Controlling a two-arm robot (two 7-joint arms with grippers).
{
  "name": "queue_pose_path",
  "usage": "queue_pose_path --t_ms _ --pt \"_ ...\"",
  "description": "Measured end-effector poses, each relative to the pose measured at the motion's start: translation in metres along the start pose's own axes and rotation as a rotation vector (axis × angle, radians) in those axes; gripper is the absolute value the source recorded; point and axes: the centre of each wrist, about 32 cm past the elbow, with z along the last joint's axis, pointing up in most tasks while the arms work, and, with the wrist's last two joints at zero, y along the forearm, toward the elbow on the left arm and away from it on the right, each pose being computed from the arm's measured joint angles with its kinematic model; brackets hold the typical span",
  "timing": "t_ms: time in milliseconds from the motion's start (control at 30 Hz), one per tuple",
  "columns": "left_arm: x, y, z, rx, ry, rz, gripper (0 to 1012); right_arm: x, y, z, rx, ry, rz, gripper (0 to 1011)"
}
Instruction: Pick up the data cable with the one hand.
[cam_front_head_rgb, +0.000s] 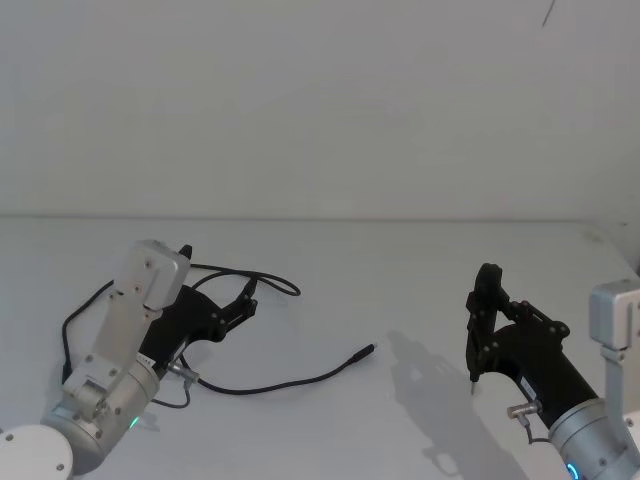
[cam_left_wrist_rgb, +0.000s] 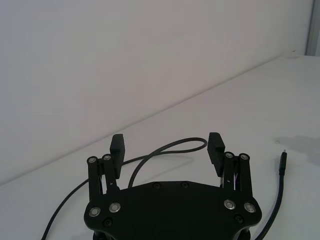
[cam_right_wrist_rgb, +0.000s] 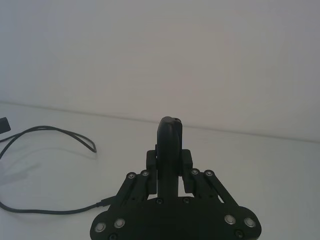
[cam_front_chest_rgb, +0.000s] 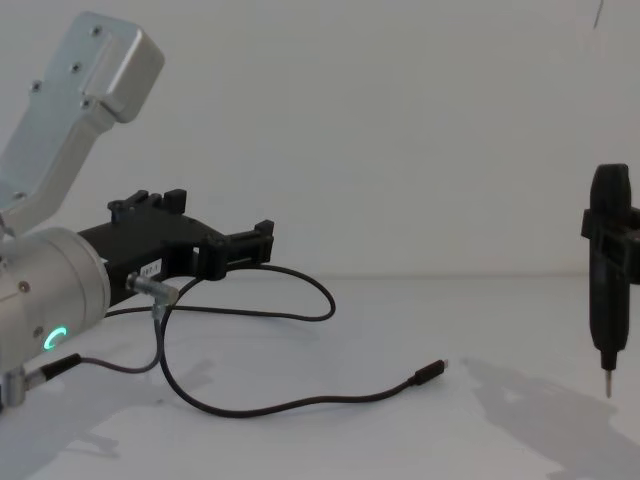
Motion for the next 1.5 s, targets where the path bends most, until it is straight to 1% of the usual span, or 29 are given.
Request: queue_pose_path --t_ms 667,767,867,967,1000,1067,1167,1200,1300,1333,1400,1433,1467,1500 --pt "0.0 0.0 -0.0001 0.0 0.001 0.0 1001 0.0 0.0 0.0 0.0 0.0 0.0 279" --pt "0.0002 -0.0001 0.0 0.0 0.001 -0.003 1001 0.0 0.0 0.0 0.0 0.0 0.0 279" --pt "0.0018 -0.0007 0.0001 -0.001 0.001 -0.015 1001 0.0 0.0 0.0 0.0 0.0 0.0 279" --pt "0.0057 -0.0016 0.0001 -0.001 0.004 -0.042 1001 0.0 0.0 0.0 0.0 0.0 0.0 279" --pt "0.0057 -0.0016 0.0001 -0.001 0.004 -0.042 1001 0.0 0.0 0.0 0.0 0.0 0.0 279" --pt "0.0097 -0.0024 0.0003 -0.002 0.009 -0.072 1001 0.0 0.0 0.0 0.0 0.0 0.0 279" --pt "0.013 -0.003 0.0001 -0.002 0.013 -0.096 1001 0.0 0.0 0.0 0.0 0.0 0.0 279" --pt "0.0152 -0.0034 -0.0001 -0.002 0.017 -0.116 1001 0.0 0.0 0.0 0.0 0.0 0.0 279" --pt "0.0188 -0.0039 -0.0004 -0.001 0.023 -0.143 1001 0.0 0.0 0.0 0.0 0.0 0.0 279" --pt "0.0218 -0.0042 -0.0006 -0.001 0.028 -0.165 1001 0.0 0.0 0.0 0.0 0.0 0.0 279" --pt "0.0248 -0.0046 -0.001 -0.001 0.032 -0.184 1001 0.0 0.0 0.0 0.0 0.0 0.0 279" --pt "0.0271 -0.0048 -0.0013 -0.001 0.038 -0.205 1001 0.0 0.0 0.0 0.0 0.0 0.0 279" --pt "0.029 -0.005 -0.0015 -0.001 0.039 -0.215 1001 0.0 0.0 0.0 0.0 0.0 0.0 279" --pt "0.0322 -0.0054 -0.002 -0.001 0.046 -0.239 1001 0.0 0.0 0.0 0.0 0.0 0.0 279"
